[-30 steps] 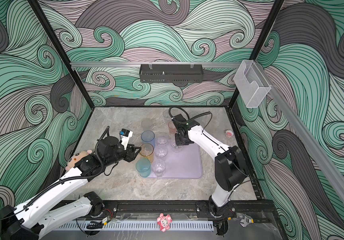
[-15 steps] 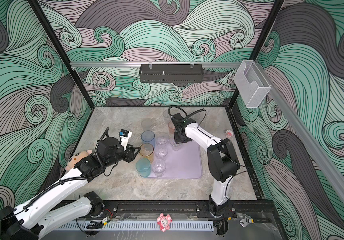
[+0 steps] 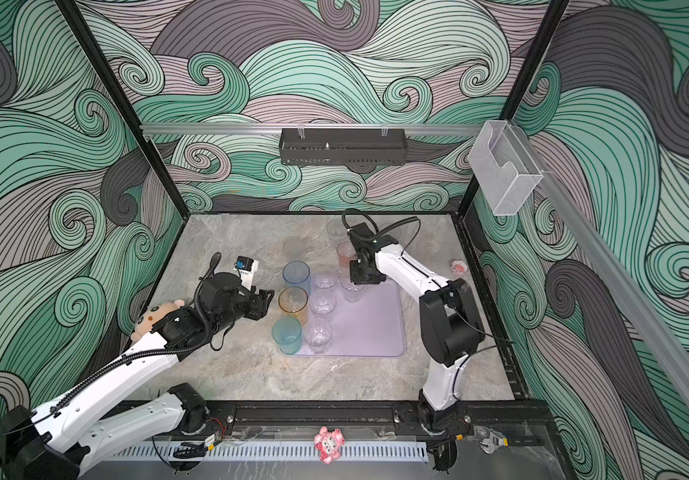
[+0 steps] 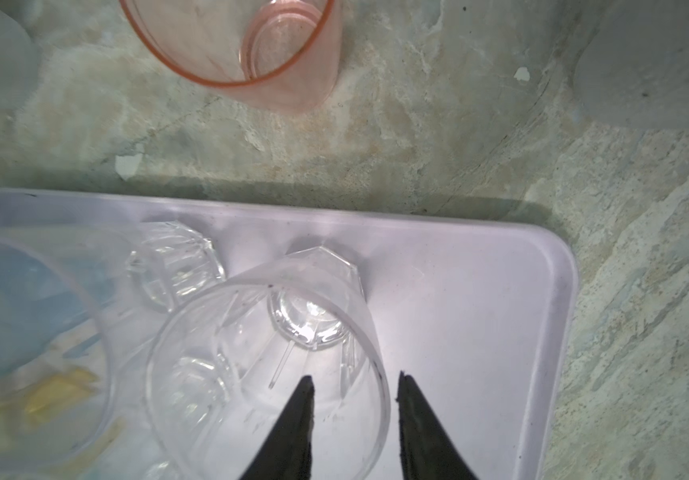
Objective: Place the glasses into the tray
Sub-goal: 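Draw the right gripper back to another clear glass beyond the tray, then lower the right gripper around the clear glass and close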
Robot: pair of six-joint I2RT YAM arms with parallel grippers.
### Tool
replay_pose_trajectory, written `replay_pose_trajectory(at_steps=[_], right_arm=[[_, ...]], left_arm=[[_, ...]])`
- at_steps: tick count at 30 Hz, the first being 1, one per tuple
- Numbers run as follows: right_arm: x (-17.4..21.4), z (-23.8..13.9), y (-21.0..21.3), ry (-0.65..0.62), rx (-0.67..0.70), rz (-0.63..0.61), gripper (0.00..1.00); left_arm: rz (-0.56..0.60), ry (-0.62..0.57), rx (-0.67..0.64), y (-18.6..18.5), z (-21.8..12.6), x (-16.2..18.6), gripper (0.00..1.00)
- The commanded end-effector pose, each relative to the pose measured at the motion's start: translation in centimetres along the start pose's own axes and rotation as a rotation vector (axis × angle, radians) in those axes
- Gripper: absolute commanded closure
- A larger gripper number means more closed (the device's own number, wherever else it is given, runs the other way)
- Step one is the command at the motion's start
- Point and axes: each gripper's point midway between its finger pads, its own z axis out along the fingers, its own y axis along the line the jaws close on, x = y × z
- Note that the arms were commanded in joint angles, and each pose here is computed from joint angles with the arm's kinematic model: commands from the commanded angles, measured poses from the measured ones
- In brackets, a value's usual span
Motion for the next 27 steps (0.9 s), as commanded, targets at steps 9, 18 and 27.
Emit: replay_pose_trajectory(at_steps=[9,18,27], right_arm=[[-8.2,-6.7,-3.9,-0.253,-0.080,0.244,0.47],[-15.0,-3.0,-8.9,-0.265,0.043,0.335,0.42],[-17.3,2.3,-13.1,-0.201,0.113,0.377,0.41]], left_arm=[[-0.235,0.174,-0.144,7.4,1.8,-4.1,0.44],[-0.354,0.154,-0.047,6.4,6.2,-3.1,0.43],[-0.326,0.153,0.005,5.9,7.9,-0.8,0.45]])
